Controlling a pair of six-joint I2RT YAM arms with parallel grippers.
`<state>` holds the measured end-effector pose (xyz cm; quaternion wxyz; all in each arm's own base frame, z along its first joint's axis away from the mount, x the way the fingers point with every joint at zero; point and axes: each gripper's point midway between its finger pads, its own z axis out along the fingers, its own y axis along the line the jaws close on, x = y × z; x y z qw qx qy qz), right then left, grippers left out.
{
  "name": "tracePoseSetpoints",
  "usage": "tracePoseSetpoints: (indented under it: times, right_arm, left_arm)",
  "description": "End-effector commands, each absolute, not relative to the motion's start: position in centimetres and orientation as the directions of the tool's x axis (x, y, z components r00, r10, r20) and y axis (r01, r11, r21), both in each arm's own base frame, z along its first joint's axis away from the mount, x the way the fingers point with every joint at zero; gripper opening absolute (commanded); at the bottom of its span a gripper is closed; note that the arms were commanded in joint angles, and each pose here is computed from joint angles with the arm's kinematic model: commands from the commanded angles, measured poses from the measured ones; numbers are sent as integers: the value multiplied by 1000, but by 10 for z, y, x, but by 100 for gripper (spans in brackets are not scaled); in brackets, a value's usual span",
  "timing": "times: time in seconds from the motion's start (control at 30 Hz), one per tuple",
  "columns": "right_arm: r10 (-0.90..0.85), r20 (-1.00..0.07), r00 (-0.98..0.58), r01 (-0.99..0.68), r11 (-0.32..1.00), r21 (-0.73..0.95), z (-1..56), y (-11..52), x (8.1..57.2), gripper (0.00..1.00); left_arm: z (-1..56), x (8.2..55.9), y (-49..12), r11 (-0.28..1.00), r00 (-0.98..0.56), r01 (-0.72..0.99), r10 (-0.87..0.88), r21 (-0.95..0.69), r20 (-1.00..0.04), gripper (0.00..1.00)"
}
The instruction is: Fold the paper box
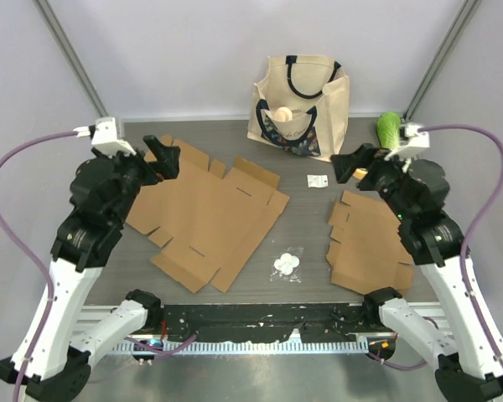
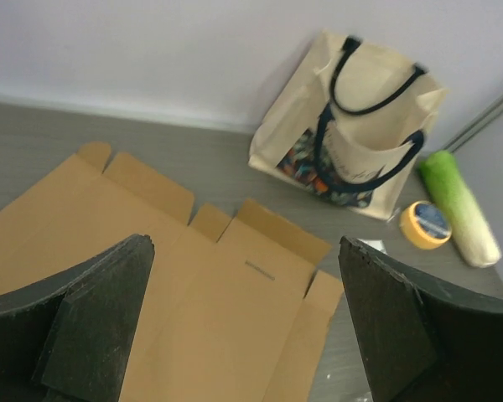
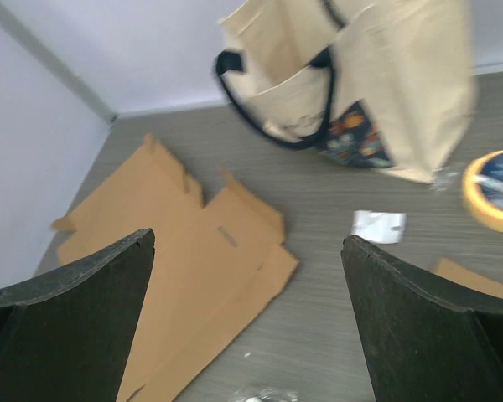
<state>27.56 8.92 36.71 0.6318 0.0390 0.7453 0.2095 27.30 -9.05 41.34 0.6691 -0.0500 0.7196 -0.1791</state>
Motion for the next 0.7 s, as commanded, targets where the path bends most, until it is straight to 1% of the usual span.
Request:
tracePoseSetpoints:
  times: [0.0,0.03,0.07,0.1,0.17,0.2,0.23,0.27,0.3,0.37,0.4,0.43,0.5,0.53,0.57,0.63,0.67]
  right_arm:
    - [388,-871,-301,-361,799,481,351,162,295,98]
    - [371,-859,-353,-413,762,499,342,193,289,98]
    - [367,-844,-392,-420,744,519,331,208,290,98]
    - [357,-810,-466,-416,719,556,307,235,298,99]
    - [331,-766,-551,-426,677,600,283,269,293,98]
    - [330,-742,-584,-421,658,624,269,281,295,98]
    - [312,-717,-623,-417,643,642,251,291,296,98]
    - [320,-708,-629,-426,620,659,239,297,295,98]
    - [326,-688,-648,-414,608,678,232,298,294,97]
    - [316,-659,-682,-374,624,686,210,299,295,95]
    - [311,-647,-696,-357,632,688,197,298,293,95]
    - [321,-613,-722,-316,635,705,184,298,293,94]
    - [356,-570,-741,-263,627,733,161,293,292,91]
    - [400,-521,-754,-208,608,766,154,290,293,89]
    - [420,-501,-756,-187,595,782,140,284,294,89]
    - [487,-455,-746,-119,574,810,127,266,306,88]
    - [501,-415,-759,-89,552,829,114,263,305,85]
  left_arm:
    - [350,283,-79,972,-329,10,-218,-234,-919,96]
    - [342,283,-80,970,-349,2,-226,-242,-909,96]
    - [338,283,-82,968,-359,5,-233,-251,-904,96]
    - [335,283,-87,964,-368,24,-238,-265,-899,96]
    - [322,281,-93,956,-393,36,-254,-291,-884,96]
    - [323,280,-95,949,-383,52,-267,-310,-884,96]
    - [314,277,-102,941,-408,75,-274,-330,-871,96]
    - [311,275,-107,933,-419,98,-276,-345,-865,96]
    - [313,273,-116,920,-423,144,-277,-365,-863,96]
    - [300,263,-142,872,-495,264,-244,-412,-834,95]
    - [291,264,-150,859,-521,289,-230,-423,-822,95]
    - [287,259,-160,831,-548,334,-213,-445,-809,95]
    - [278,260,-165,825,-578,342,-192,-449,-793,95]
    - [270,261,-169,821,-604,345,-177,-455,-777,95]
    - [267,262,-172,818,-618,348,-167,-458,-768,95]
    - [258,264,-178,808,-649,350,-156,-474,-745,94]
    - [258,262,-183,792,-658,368,-148,-487,-738,93]
